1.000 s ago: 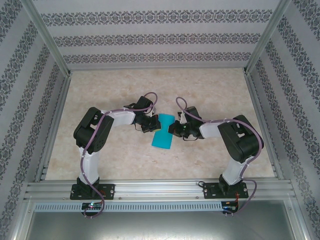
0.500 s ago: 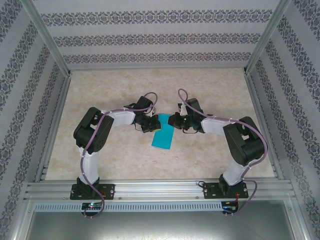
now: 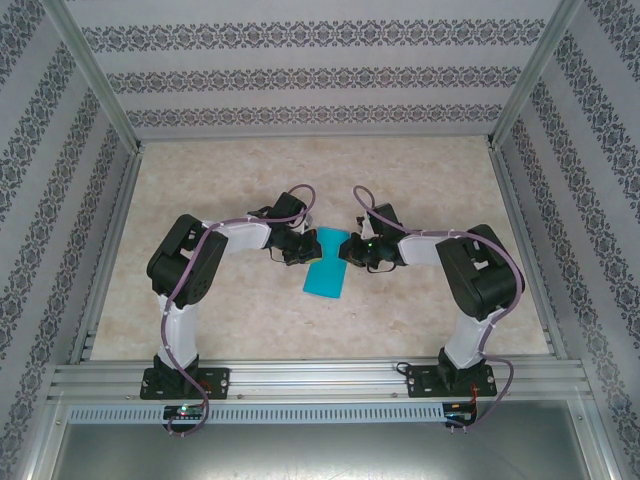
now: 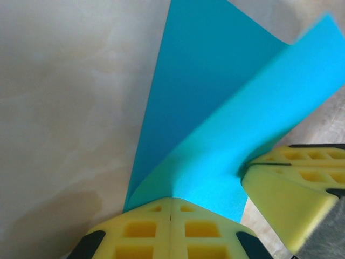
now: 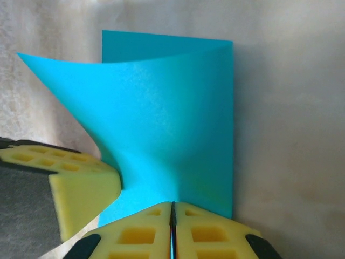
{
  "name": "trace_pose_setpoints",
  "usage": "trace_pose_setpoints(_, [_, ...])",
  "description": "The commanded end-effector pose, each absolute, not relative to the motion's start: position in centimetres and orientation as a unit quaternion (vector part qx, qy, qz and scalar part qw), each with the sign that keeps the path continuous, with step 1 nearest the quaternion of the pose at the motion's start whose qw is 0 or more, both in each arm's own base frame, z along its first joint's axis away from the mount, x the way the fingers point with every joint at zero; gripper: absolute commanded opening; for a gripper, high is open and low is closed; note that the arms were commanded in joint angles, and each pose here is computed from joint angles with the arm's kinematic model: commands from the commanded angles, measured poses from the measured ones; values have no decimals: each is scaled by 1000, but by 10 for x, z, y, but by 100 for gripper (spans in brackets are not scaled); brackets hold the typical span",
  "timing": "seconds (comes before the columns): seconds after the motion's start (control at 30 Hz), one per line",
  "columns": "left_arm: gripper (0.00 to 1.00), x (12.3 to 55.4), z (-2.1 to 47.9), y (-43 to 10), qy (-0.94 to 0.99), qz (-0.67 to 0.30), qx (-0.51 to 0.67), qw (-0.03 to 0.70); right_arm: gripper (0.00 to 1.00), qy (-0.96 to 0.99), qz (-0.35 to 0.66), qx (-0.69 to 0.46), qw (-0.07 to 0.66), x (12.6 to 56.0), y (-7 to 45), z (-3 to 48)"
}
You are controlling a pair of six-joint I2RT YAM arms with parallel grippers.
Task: Fold a paper plane with a square sheet of paper (pick it up from the middle)
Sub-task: Fold the square sheet of paper in half at the center of the table.
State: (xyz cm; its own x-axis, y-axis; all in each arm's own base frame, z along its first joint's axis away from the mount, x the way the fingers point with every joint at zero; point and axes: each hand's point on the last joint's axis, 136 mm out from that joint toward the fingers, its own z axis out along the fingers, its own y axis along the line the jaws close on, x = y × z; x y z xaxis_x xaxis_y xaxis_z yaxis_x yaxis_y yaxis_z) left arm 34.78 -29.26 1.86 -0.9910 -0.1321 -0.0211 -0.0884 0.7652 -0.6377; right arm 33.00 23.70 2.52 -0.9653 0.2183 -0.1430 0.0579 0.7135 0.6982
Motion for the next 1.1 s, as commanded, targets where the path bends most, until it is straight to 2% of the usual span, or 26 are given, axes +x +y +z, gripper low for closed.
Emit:
trace_pose_setpoints(0.0, [0, 322, -7, -274, 957, -282, -67, -4, 10, 907, 393, 51, 147, 350, 241, 64])
trace_pose_setpoints(0.2, [0, 322, -6, -275, 957, -283, -67, -4, 10, 907, 393, 61, 137, 359, 240, 52])
trace_pose_setpoints(0.6, [0, 320, -6, -273, 957, -282, -68, -5, 10, 935, 330, 104, 83, 344, 218, -7])
trace_pose_setpoints(0.9, [0, 320, -7, -273, 957, -281, -67, -5, 11, 904, 396, 73, 142, 369, 233, 62])
trace_pose_setpoints(1.07, [0, 320, -7, -273, 957, -281, -68, -6, 11, 907, 391, 81, 135, 378, 229, 52])
